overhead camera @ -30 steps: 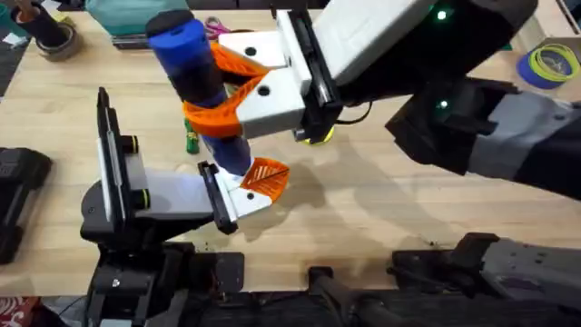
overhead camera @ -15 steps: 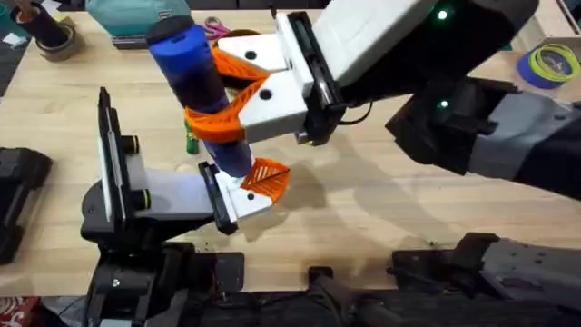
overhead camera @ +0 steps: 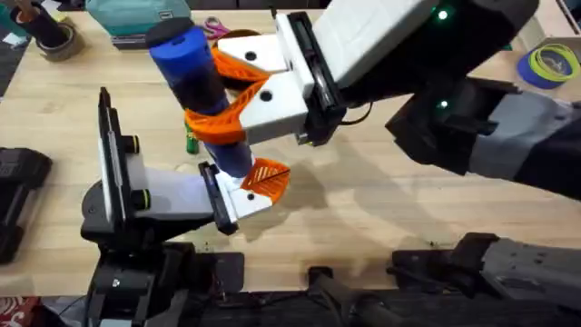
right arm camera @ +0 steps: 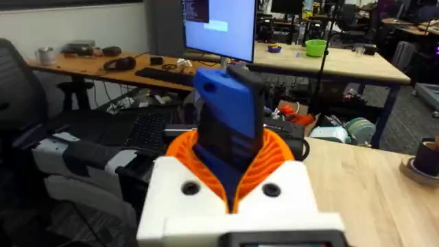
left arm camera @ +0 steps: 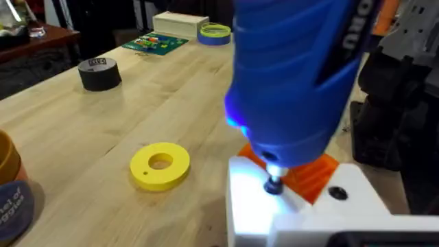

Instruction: Pick up the gripper from the table and insert it into the empty holder that is missing its gripper. Then pick up a screw, insert it into the mounting hole, and use the screwdriver to tighten it. Finally, clean up the table by picking up the vegetable and placing it into the bucket.

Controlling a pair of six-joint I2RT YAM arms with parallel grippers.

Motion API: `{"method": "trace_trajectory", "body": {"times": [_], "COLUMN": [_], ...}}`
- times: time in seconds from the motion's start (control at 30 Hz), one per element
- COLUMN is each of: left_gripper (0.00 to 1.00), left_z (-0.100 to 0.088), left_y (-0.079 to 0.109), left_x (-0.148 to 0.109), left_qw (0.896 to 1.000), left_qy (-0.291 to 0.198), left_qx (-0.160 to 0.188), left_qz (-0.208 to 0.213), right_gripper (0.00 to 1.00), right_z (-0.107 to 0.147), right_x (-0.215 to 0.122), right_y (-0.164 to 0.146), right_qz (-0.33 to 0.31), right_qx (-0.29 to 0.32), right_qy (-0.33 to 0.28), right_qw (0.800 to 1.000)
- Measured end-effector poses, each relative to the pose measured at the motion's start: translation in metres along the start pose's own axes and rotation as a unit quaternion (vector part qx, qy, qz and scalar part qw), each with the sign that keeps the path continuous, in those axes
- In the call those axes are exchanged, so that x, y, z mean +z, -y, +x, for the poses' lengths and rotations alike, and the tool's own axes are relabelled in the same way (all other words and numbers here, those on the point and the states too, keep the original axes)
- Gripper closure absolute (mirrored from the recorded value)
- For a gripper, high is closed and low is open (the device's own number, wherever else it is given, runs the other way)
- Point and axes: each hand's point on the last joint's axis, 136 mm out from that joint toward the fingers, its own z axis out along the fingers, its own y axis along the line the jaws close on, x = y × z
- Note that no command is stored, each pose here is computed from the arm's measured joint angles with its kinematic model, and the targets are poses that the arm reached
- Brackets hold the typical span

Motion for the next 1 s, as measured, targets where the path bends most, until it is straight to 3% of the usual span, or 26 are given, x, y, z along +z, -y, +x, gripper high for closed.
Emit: {"method": "trace_trajectory", "body": {"times": [1.0], "left_gripper": [0.985], "left_z": [0.0000], "left_y": [-0.0007], "left_x": [0.0000], "left_qw": [1.000], "left_qy": [0.000], "left_qx": [0.000], "left_qz": [-0.002], "right_gripper": [0.979], "right_z": [-0.0003], "right_x": [0.0094], "right_y": [0.0005], "right_qz": [0.017], "right_qx": [-0.009], "right_qy": [0.005], "right_qw": [1.000]}}
